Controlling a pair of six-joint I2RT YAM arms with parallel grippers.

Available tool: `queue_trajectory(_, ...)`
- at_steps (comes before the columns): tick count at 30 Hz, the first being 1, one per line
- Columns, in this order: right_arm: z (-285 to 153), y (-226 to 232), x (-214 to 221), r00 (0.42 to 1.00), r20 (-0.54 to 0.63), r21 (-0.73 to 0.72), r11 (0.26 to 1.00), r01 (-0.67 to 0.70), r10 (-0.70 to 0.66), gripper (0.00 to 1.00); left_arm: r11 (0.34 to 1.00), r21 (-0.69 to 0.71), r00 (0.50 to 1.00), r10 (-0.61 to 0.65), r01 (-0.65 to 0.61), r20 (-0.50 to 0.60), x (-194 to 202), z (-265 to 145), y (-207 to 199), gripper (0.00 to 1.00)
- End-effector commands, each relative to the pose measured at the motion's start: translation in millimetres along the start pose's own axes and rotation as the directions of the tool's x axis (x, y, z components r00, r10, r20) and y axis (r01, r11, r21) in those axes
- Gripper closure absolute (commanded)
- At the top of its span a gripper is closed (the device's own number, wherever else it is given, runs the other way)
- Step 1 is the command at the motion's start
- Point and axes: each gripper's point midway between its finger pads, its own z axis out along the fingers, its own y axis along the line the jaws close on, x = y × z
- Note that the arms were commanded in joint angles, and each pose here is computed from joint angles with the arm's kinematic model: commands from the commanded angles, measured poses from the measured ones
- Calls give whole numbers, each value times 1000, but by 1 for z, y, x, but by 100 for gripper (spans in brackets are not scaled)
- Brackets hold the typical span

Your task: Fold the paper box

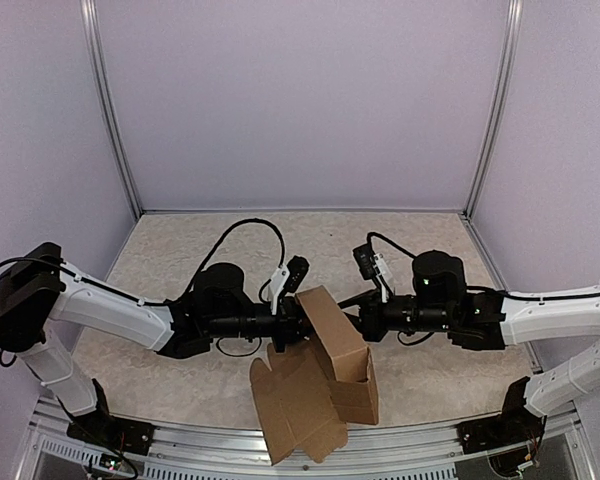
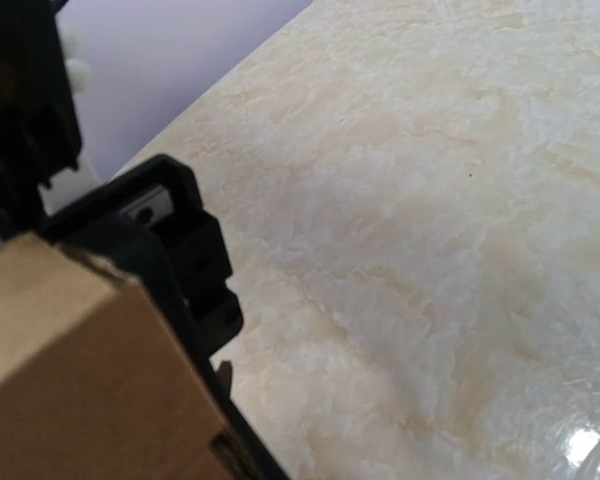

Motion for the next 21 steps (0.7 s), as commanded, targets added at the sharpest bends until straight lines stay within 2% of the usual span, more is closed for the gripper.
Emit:
queue_trajectory(1, -7, 40, -16, 998, 46, -164, 985, 47, -40, 100, 999, 42, 997, 18, -21, 71, -25, 5, -11, 100)
queue_trajectory(21, -16, 39, -32, 991, 90, -116, 988, 106, -95, 100, 997, 68, 999, 21, -23, 25, -15, 5, -15, 100)
